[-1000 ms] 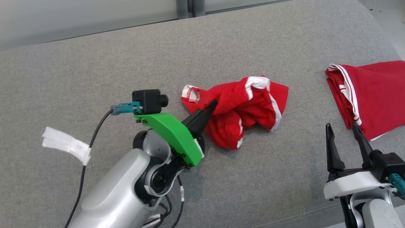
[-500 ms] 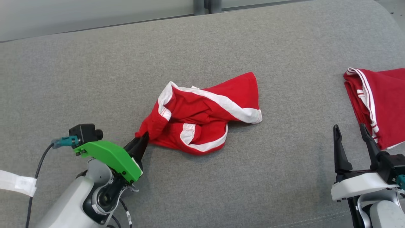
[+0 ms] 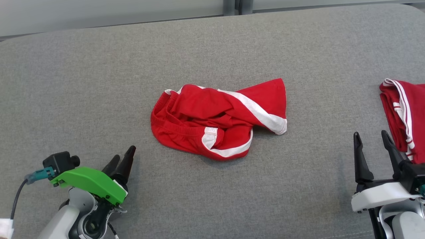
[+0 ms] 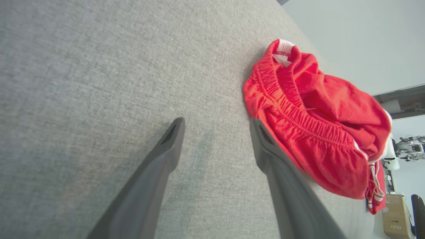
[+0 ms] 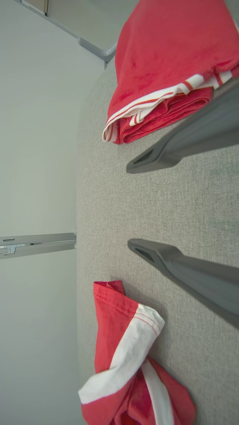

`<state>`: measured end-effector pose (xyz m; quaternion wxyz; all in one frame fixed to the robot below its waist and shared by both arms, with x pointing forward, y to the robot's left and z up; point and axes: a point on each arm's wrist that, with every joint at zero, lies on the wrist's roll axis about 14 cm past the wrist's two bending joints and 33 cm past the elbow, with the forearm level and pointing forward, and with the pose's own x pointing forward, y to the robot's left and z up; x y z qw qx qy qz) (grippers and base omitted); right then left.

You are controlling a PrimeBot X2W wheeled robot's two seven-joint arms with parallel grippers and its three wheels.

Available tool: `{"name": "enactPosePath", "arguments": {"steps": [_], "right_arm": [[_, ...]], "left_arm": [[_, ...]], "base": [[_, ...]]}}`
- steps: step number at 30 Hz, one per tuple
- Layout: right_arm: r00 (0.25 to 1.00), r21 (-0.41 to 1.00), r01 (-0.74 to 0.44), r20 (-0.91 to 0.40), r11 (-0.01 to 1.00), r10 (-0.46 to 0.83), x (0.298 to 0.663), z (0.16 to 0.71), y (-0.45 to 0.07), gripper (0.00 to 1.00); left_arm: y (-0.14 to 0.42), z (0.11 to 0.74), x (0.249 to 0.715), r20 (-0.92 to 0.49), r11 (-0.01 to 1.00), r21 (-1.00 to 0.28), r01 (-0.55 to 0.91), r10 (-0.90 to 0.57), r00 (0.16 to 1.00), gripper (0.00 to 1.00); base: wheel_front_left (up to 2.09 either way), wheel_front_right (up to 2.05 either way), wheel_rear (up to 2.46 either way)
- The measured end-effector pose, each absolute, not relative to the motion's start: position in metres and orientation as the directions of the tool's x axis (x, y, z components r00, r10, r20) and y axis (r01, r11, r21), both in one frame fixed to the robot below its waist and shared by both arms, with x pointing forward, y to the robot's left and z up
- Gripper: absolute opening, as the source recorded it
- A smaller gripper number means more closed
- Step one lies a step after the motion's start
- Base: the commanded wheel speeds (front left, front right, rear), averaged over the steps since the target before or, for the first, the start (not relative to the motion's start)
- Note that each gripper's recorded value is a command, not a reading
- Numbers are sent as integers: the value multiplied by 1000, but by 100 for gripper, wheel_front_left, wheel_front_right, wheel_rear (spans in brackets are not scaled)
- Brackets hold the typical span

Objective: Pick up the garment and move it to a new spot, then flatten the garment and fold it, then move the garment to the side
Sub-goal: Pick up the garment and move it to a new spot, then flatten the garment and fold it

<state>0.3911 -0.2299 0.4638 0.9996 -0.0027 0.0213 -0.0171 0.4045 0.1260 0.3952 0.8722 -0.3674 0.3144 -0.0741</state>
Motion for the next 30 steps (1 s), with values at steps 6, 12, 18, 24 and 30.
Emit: {"name": "enactPosePath", "arguments": {"steps": [6, 12, 18, 24, 30], "right_arm": [[999, -25, 40, -24, 999, -40, 386, 471, -236, 100], [999, -32, 39, -11, 999, -39, 381, 477, -236, 100], [999, -30, 51, 10, 998, -51, 373, 484, -239, 100], [999, -29, 41, 8, 999, -40, 376, 483, -235, 100], [998, -28, 59, 5, 998, -59, 378, 482, -241, 100]], "left_arm": [[140, 424, 409, -363, 782, -623, -24, -261, 894, 100], [143, 447, 402, -273, 817, -577, 7, -201, 941, 100], [149, 469, 393, -186, 843, -538, 29, -152, 971, 100], [124, 469, 401, -194, 836, -543, 82, -220, 956, 100], [84, 469, 437, -244, 830, -532, 167, -339, 908, 100]], "base": [[0, 0, 0], [0, 0, 0], [0, 0, 0], [0, 0, 0], [0, 0, 0]]}}
